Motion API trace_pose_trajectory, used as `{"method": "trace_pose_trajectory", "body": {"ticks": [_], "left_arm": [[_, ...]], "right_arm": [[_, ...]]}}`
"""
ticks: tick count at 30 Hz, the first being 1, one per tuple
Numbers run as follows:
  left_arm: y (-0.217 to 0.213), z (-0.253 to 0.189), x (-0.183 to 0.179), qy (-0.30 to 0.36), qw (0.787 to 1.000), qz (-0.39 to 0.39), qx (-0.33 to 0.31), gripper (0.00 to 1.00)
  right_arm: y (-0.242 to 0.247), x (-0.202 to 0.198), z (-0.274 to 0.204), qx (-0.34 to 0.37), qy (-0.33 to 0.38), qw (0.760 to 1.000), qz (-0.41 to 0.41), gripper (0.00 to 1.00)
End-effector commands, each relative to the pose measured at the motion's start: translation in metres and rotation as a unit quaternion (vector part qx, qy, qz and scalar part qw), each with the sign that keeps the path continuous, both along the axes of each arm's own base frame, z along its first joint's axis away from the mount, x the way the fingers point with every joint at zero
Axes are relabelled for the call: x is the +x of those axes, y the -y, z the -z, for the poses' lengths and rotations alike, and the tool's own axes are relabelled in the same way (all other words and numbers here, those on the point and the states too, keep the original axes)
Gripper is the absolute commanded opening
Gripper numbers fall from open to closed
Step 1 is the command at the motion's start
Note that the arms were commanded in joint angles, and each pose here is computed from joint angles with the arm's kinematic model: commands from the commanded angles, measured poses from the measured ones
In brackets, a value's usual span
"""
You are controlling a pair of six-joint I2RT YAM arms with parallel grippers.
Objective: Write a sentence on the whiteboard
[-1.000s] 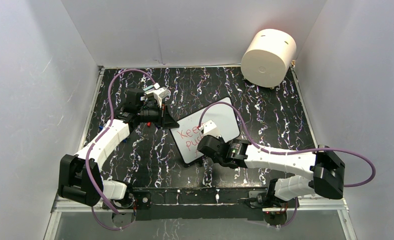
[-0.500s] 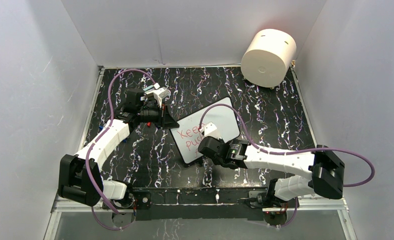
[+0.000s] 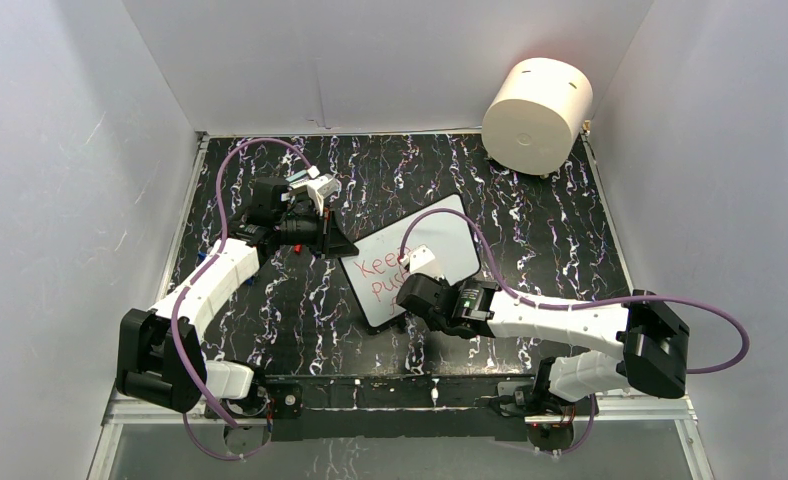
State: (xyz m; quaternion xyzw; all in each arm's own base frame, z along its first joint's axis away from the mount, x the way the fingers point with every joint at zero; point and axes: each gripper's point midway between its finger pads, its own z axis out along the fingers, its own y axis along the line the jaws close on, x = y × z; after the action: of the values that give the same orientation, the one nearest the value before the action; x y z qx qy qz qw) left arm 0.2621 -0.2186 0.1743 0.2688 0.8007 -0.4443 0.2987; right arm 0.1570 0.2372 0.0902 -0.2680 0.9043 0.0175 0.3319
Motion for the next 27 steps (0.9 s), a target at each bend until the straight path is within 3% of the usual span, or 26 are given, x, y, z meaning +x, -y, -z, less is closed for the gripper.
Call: {"method": "trace_pose_trajectory", "body": {"ticks": [1,27], "left_arm": [[-0.013,0.035,0.002,-0.034,0.997,-0.034,0.063,0.00],[-0.014,0.036,0.003,-0.032,0.997,-0.036,0.065,0.00]], "right_arm": [[-0.003,0.016,-0.013,0.016,0.032,0.999,0.022,0.00],[-0.013,0.035,-0.046,0.045,0.076,0.996,0.018,0.00]]}}
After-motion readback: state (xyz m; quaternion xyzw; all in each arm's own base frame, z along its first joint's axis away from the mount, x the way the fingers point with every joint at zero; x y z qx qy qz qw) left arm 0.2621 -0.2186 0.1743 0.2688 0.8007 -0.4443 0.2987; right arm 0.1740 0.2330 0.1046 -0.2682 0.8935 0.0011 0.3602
